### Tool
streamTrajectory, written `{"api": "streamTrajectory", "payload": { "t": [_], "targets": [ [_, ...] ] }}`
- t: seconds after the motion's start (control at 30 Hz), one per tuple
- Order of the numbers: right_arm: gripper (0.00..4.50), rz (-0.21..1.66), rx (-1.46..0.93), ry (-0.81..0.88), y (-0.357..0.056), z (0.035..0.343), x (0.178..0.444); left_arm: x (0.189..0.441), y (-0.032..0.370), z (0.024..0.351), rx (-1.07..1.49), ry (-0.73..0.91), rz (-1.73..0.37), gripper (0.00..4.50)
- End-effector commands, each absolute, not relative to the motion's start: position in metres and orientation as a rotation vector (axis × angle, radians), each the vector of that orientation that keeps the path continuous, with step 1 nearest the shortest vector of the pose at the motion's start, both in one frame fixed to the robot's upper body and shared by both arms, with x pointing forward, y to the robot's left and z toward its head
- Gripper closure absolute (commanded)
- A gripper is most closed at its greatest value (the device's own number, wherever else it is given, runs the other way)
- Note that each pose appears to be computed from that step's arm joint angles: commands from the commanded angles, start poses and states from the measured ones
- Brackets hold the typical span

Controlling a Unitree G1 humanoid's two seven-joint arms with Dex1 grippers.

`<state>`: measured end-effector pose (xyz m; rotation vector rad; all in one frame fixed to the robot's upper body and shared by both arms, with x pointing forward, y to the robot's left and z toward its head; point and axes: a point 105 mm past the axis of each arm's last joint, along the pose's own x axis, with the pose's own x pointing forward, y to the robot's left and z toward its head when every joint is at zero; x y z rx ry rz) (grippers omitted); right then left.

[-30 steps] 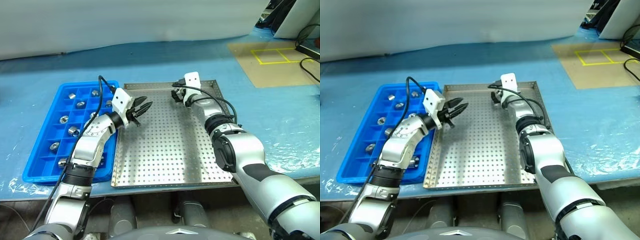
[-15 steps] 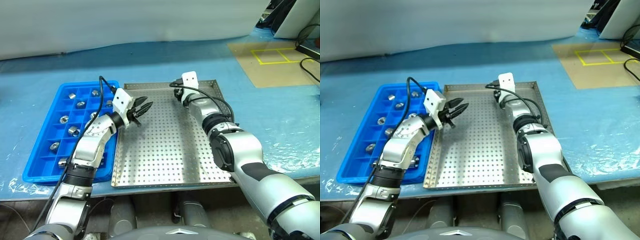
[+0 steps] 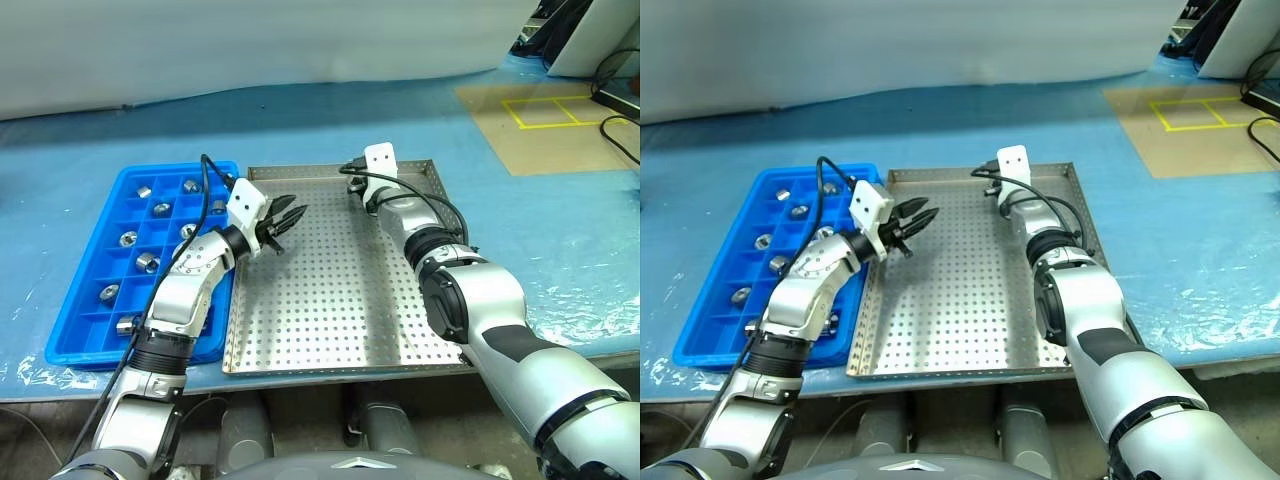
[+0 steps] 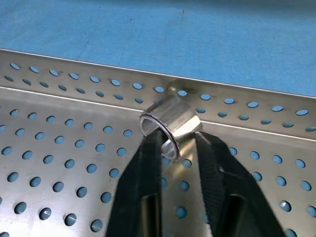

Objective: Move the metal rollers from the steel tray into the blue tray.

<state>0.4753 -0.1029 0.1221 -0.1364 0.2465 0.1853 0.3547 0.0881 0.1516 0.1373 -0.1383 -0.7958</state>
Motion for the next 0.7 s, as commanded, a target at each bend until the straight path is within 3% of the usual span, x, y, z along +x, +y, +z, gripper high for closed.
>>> {"api": "streamTrajectory", "payload": {
  "t": [0.03,0.5,0.7],
  "targets": [
    [4.48,0.186,-0.128,0.21,-0.101,0.134,0.478,0.353,0.085,0.165,0.149,-0.19,-0.802,3.08],
    [4.48,0.183,-0.124,0.199,-0.103,0.14,0.48,0.354,0.086,0.166,0.148,-0.197,-0.794,3.08],
    [4.48,0.309,-0.136,0.22,-0.088,0.142,0.477,0.352,0.086,0.172,0.145,-0.21,-0.797,3.08]
  ]
}}
